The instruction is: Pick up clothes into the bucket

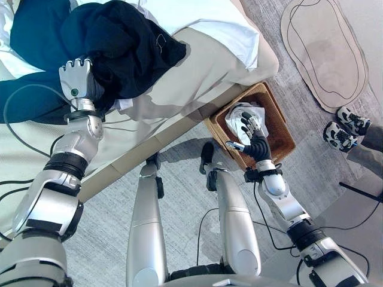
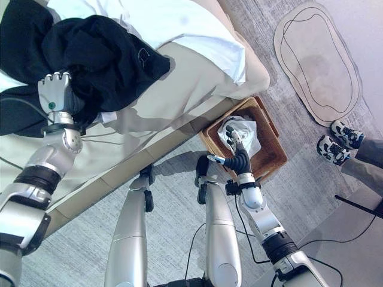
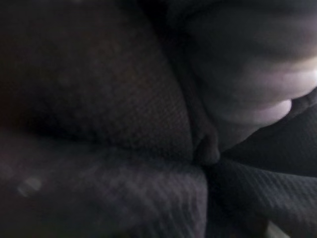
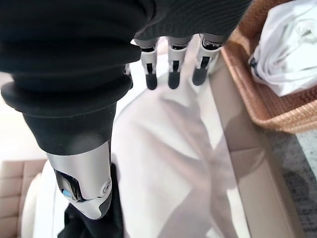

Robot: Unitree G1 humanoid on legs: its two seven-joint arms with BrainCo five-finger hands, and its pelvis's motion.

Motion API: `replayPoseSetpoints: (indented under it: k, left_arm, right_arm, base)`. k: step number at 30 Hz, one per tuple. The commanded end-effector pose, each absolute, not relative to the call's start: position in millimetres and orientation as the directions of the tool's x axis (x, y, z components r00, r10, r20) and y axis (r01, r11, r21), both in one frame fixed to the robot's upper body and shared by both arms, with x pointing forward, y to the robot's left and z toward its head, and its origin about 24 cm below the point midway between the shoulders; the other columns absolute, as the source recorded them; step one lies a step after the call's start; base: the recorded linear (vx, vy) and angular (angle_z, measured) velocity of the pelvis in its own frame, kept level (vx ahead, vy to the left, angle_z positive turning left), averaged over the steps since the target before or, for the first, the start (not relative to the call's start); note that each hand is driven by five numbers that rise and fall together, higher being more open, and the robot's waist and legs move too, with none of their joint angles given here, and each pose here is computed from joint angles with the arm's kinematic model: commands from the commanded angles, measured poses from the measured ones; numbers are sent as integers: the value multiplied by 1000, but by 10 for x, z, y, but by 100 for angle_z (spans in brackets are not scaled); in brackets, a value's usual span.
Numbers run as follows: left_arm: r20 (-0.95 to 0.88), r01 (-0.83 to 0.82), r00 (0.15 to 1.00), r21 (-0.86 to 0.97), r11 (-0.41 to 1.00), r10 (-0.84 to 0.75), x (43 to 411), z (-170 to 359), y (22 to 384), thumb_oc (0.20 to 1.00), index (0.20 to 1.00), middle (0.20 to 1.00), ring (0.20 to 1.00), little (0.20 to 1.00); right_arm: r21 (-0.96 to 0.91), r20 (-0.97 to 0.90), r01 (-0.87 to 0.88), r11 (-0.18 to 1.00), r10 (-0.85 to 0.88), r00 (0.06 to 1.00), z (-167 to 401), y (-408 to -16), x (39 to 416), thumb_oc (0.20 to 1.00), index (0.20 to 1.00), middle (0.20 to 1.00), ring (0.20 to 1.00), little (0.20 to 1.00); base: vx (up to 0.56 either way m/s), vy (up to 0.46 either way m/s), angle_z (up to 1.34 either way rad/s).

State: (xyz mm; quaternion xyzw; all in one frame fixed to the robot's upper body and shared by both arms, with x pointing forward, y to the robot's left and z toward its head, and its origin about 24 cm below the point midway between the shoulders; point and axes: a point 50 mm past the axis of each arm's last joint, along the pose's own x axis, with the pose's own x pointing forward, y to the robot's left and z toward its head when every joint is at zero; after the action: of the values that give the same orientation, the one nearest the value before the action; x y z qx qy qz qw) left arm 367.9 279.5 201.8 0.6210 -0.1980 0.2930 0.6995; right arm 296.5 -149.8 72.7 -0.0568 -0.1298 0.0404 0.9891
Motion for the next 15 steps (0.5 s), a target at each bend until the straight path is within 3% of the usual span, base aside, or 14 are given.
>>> replayPoseSetpoints:
  k: [1,15]
  left_arm:
    - [593,-606,795,781,149,128,3624,1702,2649,200,200,200,200,200]
    - [572,-490,821,706,511,-3,3124,1324,2243,200,200,200,200,200]
  right_arm:
    - [-131,294,-37,991,74,953,769,-1605,2904,1000,1000,1000,1000,1000]
    - [-149,171,76,986,-50,984,494,-1849,2845,1000,1000,1000,1000,1000]
  base:
    - [0,0,0]
    - [72,-11,4]
